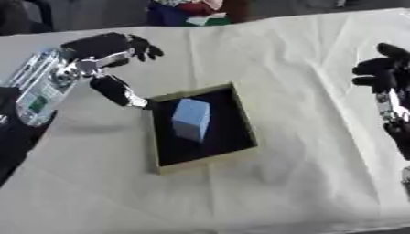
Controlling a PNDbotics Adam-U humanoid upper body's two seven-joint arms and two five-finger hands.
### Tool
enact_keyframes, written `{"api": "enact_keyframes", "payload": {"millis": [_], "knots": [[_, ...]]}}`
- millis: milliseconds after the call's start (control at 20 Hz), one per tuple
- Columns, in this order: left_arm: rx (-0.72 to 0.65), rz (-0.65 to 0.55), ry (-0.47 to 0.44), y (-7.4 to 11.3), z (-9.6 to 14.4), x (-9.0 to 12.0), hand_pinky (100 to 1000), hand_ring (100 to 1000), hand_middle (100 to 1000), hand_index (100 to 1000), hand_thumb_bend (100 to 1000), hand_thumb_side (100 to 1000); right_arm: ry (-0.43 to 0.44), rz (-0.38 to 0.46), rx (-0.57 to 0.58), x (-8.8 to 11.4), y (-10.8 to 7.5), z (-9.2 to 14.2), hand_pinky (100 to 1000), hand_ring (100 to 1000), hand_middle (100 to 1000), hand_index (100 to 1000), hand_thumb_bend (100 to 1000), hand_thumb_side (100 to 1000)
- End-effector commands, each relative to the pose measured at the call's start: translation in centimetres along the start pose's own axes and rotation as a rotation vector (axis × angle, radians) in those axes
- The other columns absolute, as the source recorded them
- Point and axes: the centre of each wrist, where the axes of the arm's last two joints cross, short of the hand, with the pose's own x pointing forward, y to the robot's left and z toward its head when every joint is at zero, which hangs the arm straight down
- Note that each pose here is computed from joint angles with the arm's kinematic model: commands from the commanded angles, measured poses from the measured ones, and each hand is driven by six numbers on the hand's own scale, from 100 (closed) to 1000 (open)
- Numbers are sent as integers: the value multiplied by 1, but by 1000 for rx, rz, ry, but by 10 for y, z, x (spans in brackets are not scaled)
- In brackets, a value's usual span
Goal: Pick up objects on the table and place them in the box.
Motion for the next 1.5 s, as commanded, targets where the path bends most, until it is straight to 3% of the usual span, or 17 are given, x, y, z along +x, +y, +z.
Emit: {"api": "enact_keyframes", "payload": {"millis": [50, 550, 1500], "knots": [[101, 10, 36, 22, 22, -3, 763, 739, 747, 912, 625, 555, -27, 19, -1, 7, -6, -3, 704, 733, 657, 878, 100, 533], [227, 167, 115, 4, 52, -6, 739, 725, 729, 896, 619, 566, -26, 22, -10, 7, -6, -2, 704, 734, 657, 878, 100, 532], [269, 253, 127, -11, 53, -4, 724, 714, 715, 883, 607, 565, -26, 17, -14, 6, -5, -4, 703, 736, 655, 877, 100, 540]]}}
